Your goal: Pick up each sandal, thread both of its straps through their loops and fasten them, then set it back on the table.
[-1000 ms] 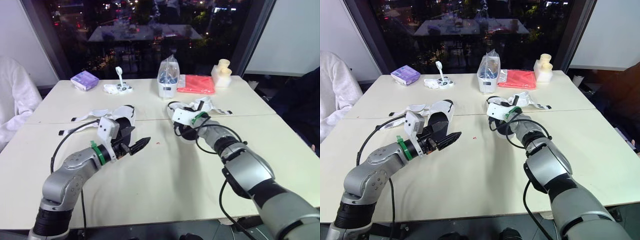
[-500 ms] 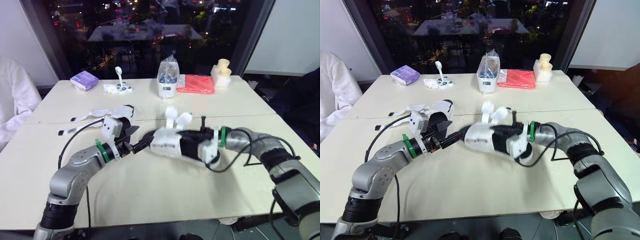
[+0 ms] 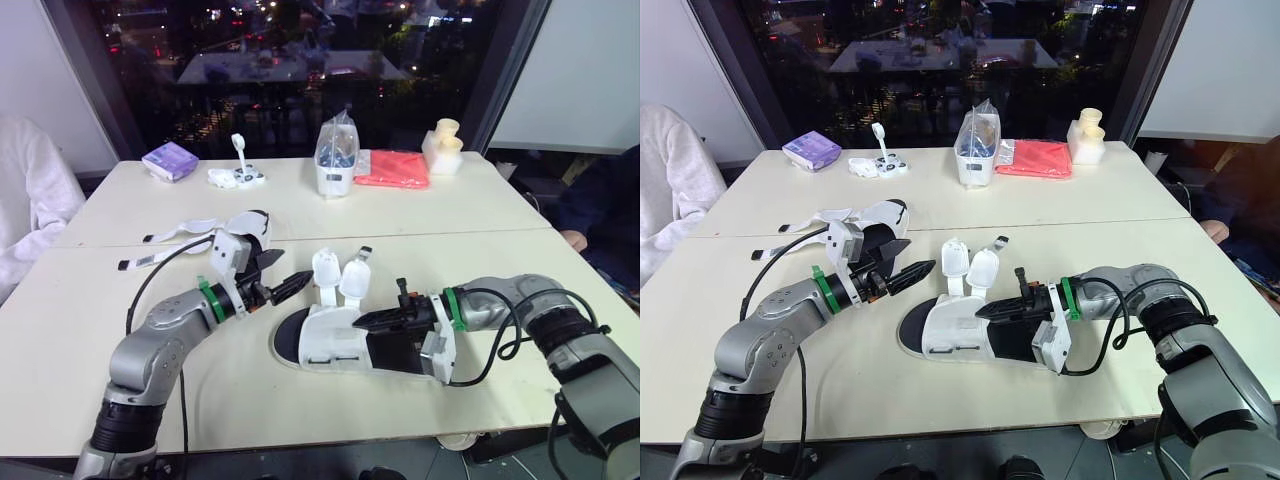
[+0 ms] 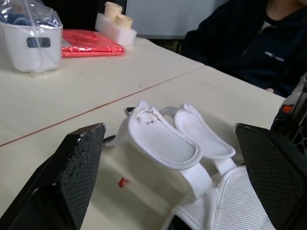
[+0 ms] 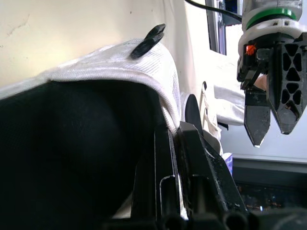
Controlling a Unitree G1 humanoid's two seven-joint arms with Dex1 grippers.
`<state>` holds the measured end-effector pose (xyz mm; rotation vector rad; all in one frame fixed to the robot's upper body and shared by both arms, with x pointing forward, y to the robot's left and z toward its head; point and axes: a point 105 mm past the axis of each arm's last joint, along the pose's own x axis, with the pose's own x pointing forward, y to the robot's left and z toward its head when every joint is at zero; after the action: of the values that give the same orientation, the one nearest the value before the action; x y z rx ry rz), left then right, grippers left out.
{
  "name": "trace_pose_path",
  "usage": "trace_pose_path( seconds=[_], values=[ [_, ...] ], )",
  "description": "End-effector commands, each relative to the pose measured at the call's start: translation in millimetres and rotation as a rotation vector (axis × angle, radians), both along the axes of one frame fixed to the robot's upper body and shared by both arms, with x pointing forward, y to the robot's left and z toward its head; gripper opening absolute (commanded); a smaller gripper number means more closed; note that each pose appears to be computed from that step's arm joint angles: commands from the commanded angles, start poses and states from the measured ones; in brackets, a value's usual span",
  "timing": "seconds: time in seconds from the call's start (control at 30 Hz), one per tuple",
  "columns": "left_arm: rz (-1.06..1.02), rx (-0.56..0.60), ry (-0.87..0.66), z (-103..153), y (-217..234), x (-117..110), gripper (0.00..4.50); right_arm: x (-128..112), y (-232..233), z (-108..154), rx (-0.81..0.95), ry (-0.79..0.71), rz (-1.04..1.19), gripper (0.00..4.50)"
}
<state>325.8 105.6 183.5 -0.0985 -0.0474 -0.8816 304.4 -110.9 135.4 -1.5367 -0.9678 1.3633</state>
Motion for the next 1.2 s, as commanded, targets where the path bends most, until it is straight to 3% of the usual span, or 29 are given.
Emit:
trace_pose_path(
  seconds=[0.03,0.07,0.17,0.4,0.53,0.7,0.9,1.0,1.2],
  values=[
    [0.008,-0.008,-0.062,13.0,-0.6,-3.3,4.5,9.5,1.2,12.5,0.027,-0.051,-0.021,0.06],
    [0.008,-0.007,-0.06,12.6,-0.8,-4.0,4.5,11.3,1.4,12.2,0.025,-0.056,-0.028,0.06],
    [0.002,0.007,-0.055,10.1,-0.5,-5.4,4.5,15.3,0.8,10.2,0.009,-0.052,-0.047,0.94],
    [-0.036,0.083,-0.063,3.8,1.9,-8.7,4.5,19.4,-14.0,17.1,-0.022,-0.032,-0.125,4.45],
    [-0.084,0.182,-0.094,-3.3,6.3,-11.3,4.5,17.5,-34.2,18.9,-0.061,0.115,-0.303,4.45],
    [-0.18,0.29,-0.116,-13.8,10.7,-15.2,4.5,-3.4,-45.4,35.5,-0.018,0.529,-0.517,4.45],
    [-0.275,0.371,-0.15,-23.0,11.6,-13.5,4.5,-13.5,-42.2,54.4,0.115,0.768,-0.635,4.45],
    [-0.327,0.406,-0.166,-30.9,9.4,-10.8,3.57,-12.6,-46.7,58.5,0.195,0.856,-0.698,4.5],
    [-0.421,0.444,-0.232,-42.7,-6.1,-4.3,0.48,-17.9,-49.5,56.8,0.346,1.085,-0.745,4.5]
  ],
)
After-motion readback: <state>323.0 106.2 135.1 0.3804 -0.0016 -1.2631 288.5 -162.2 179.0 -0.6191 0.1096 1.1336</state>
